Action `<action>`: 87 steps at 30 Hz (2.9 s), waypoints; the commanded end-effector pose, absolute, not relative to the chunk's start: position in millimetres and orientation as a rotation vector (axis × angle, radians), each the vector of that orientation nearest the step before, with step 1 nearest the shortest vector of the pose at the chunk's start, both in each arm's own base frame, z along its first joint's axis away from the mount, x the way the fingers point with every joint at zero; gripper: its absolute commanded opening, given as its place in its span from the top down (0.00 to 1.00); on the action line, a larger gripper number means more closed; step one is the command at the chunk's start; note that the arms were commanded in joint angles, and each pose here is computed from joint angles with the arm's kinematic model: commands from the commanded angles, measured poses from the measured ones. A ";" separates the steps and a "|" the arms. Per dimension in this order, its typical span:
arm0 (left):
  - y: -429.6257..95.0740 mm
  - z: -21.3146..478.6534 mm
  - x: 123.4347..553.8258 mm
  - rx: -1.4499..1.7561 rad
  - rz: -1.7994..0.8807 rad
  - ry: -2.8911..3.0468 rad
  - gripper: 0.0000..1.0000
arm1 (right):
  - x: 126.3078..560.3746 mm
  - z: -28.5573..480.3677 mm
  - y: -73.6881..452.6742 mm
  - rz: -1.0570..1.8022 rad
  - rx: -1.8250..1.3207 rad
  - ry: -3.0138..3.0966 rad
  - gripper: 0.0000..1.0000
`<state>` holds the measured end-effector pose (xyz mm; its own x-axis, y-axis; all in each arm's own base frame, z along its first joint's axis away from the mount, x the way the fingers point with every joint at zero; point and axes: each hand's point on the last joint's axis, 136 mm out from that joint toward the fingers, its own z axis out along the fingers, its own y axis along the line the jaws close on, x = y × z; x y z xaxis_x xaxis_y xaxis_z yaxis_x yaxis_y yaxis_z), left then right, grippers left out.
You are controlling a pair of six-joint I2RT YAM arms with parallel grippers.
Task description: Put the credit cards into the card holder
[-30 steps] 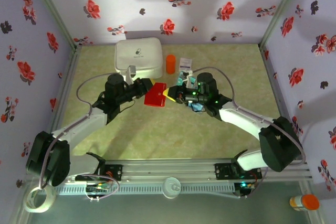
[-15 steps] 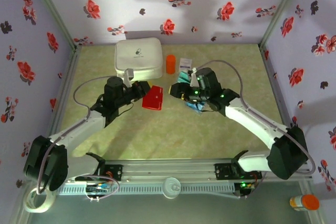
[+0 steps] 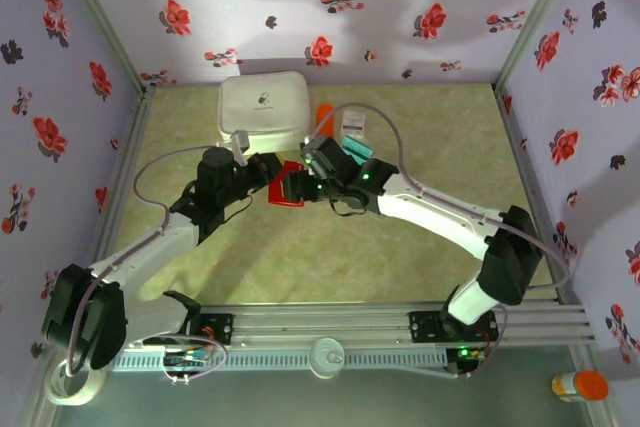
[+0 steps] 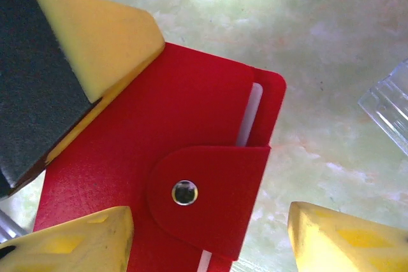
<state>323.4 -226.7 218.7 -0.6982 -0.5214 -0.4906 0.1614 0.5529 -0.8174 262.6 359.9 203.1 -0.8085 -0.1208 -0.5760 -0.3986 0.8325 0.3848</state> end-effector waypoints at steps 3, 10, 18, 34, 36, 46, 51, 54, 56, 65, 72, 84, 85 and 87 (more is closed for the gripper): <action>-225.4 225.1 319.9 -0.289 -1.179 2.020 1.00 | 278.4 205.4 366.2 0.600 -0.366 2.421 0.35; -225.2 226.2 319.4 -0.306 -1.194 2.007 1.00 | 295.2 179.7 338.2 0.361 -0.269 2.407 0.43; -227.2 237.1 318.7 -0.304 -1.223 1.974 1.00 | 294.5 146.8 300.0 0.182 -0.191 2.425 0.80; -222.4 268.7 335.3 -0.481 -1.327 1.824 1.00 | 271.2 203.4 245.7 0.761 0.070 2.352 0.38; -219.7 279.7 339.7 -0.542 -1.374 1.762 1.00 | 269.8 220.6 254.7 0.940 0.094 2.285 0.33; -207.0 322.3 350.1 -0.743 -1.553 1.529 1.00 | 273.7 267.4 303.4 1.475 0.124 2.053 0.25; -203.4 327.4 351.3 -0.767 -1.562 1.497 1.00 | 279.0 277.0 313.4 1.607 0.168 1.971 0.26; -202.4 324.1 352.4 -0.790 -1.571 1.483 1.00 | 281.6 280.8 316.6 1.666 0.191 1.928 0.28; -202.1 322.6 353.1 -0.801 -1.579 1.473 1.00 | 283.4 279.7 318.4 1.685 0.208 1.922 0.30; -204.6 317.2 354.8 -0.804 -1.582 1.473 1.00 | 289.4 276.7 326.7 1.767 0.248 1.886 0.36; -204.6 313.8 354.5 -0.804 -1.584 1.474 1.00 | 290.0 275.0 330.7 1.774 0.249 1.892 0.38; -207.5 310.8 354.8 -0.800 -1.586 1.482 1.00 | 289.8 279.5 338.6 1.836 0.240 1.861 0.43; -207.8 310.7 354.6 -0.798 -1.585 1.482 1.00 | 289.7 280.2 338.6 1.838 0.240 1.858 0.44; -208.1 308.2 355.1 -0.802 -1.582 1.487 1.00 | 288.5 282.1 338.0 1.844 0.237 1.852 0.45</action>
<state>356.3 -208.1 299.0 -0.4854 -0.8703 -0.0840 0.0892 0.0463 -0.9949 293.8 335.1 269.3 -0.8483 0.4776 -0.2285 -0.1996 0.1113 0.9735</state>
